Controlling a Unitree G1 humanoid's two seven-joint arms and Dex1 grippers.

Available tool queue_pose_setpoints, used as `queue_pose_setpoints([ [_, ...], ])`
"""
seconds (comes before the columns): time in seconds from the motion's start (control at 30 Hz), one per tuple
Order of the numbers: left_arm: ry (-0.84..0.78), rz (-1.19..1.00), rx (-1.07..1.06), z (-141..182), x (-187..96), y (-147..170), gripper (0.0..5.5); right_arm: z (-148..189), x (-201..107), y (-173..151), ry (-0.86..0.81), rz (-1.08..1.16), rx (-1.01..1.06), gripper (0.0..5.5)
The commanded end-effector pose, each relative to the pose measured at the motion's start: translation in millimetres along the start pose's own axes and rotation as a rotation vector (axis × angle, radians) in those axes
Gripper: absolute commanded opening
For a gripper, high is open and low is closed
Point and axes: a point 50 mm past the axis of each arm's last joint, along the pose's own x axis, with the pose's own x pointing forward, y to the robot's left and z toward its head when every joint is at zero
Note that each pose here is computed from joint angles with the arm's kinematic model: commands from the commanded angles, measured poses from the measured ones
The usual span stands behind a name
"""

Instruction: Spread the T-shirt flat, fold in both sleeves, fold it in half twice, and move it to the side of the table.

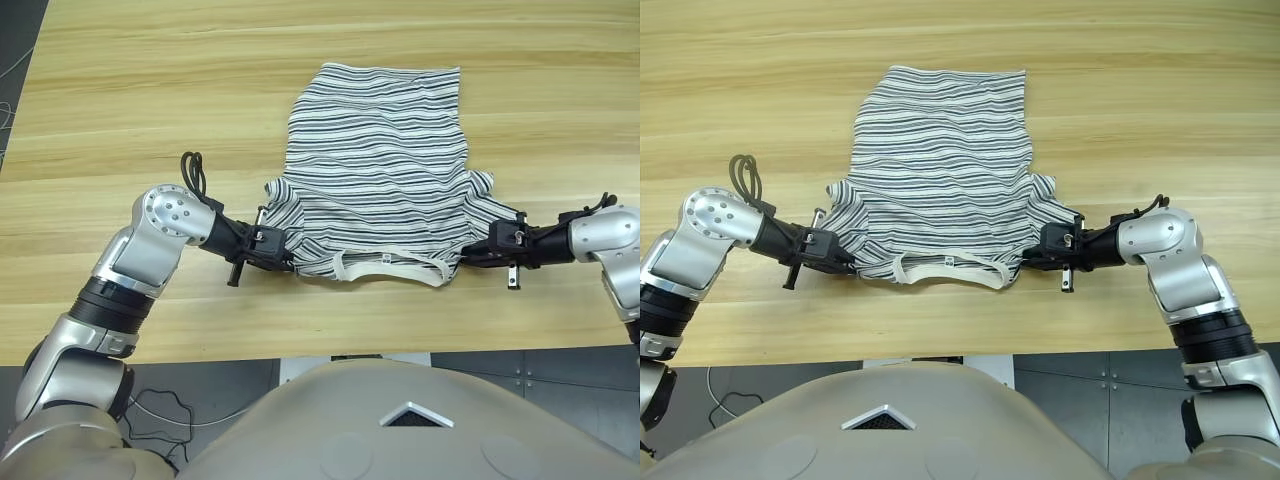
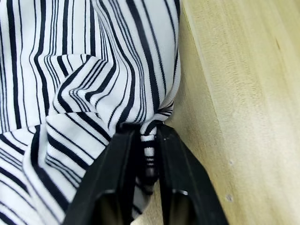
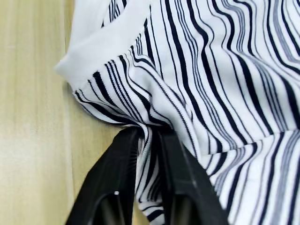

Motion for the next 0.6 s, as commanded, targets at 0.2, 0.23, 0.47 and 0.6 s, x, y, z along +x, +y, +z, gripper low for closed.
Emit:
queue_pose_setpoints([
  [0.2, -0.094, -0.060, -0.020, 17, -7, -5, 1.59, -1, -24, 12, -0.003, 0.156, 0.084, 1.86],
  [0.23, -0.109, -0.079, -0.019, 20, -9, -7, 1.59, 3, -26, 13, -0.015, 0.166, 0.080, 1.86],
  [0.47, -0.322, 0.000, -0.014, 57, -41, 14, 1.59, 66, -50, -29, -0.432, -0.022, 0.121, 1.86],
  [0.6, -0.426, 0.180, -0.104, 63, -46, 44, 1.59, 73, -30, -58, -0.453, -0.257, 0.237, 1.86],
])
